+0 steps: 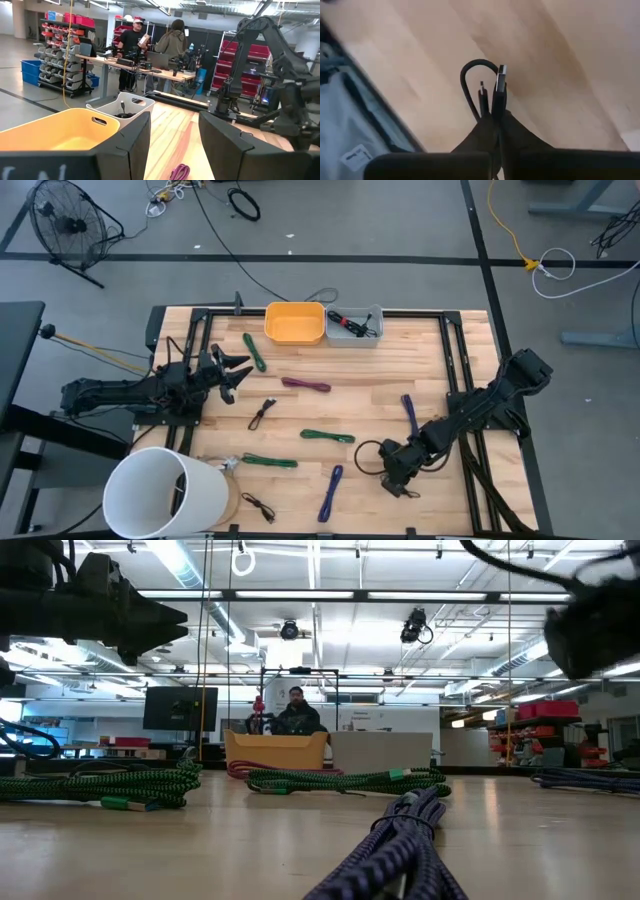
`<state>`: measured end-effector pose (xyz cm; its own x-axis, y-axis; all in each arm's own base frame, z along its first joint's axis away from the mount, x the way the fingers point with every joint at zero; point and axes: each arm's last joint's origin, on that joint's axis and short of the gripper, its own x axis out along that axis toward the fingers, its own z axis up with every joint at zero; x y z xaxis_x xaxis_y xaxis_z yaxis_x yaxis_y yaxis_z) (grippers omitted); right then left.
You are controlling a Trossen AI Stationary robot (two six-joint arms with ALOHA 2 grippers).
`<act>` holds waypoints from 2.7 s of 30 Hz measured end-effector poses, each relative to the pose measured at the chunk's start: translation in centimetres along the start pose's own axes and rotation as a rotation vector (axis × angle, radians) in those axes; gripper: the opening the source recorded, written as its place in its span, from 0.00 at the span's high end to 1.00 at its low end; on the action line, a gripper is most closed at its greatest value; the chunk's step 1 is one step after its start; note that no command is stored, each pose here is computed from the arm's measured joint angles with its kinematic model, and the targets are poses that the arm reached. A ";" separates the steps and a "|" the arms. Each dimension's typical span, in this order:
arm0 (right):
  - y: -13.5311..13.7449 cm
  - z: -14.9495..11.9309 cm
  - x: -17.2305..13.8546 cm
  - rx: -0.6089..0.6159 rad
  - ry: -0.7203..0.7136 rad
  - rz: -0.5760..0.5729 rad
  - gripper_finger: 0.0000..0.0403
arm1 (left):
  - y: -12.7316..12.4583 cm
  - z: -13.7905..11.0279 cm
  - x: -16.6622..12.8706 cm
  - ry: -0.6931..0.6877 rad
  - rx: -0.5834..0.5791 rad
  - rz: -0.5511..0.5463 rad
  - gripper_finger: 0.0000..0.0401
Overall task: Pick & Place USB Port
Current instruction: Put the black charger cable into the gray bin, then put the violet black charger cable into the yellow bin
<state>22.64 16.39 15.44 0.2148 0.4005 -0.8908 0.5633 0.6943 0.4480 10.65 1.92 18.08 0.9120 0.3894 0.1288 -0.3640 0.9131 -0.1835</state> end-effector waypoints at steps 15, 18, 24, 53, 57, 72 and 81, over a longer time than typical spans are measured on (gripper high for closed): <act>-0.9 6.1 -8.5 -0.151 -0.251 -0.363 1.00 | 0.0 0.0 0.0 0.003 -0.004 0.001 0.57; -2.4 8.3 -10.0 -0.173 -0.311 -0.409 1.00 | 0.0 -0.1 0.0 0.006 -0.005 0.001 0.57; -6.4 12.6 -13.4 -0.171 -0.412 -0.508 1.00 | 0.0 -0.1 0.0 0.007 -0.005 0.001 0.57; -17.2 23.4 -20.9 -0.125 -0.940 -0.637 1.00 | 0.1 0.0 0.0 -0.005 0.001 0.026 0.57; -18.2 24.4 -20.2 -0.108 -0.935 -0.653 1.00 | 0.1 0.0 0.0 -0.005 0.001 0.024 0.57; -19.1 25.6 -18.5 -0.136 -0.877 -0.563 0.90 | 0.1 0.0 0.0 -0.005 0.000 0.022 0.57; -19.1 25.6 -18.5 -0.146 -0.875 -0.564 0.64 | 0.1 0.0 0.0 -0.002 0.000 0.015 0.57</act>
<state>28.32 -19.58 21.41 0.4854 -0.5352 -0.6913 0.6724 0.7339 -0.0960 10.63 1.96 18.07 0.9058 0.4038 0.1284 -0.3781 0.9071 -0.1851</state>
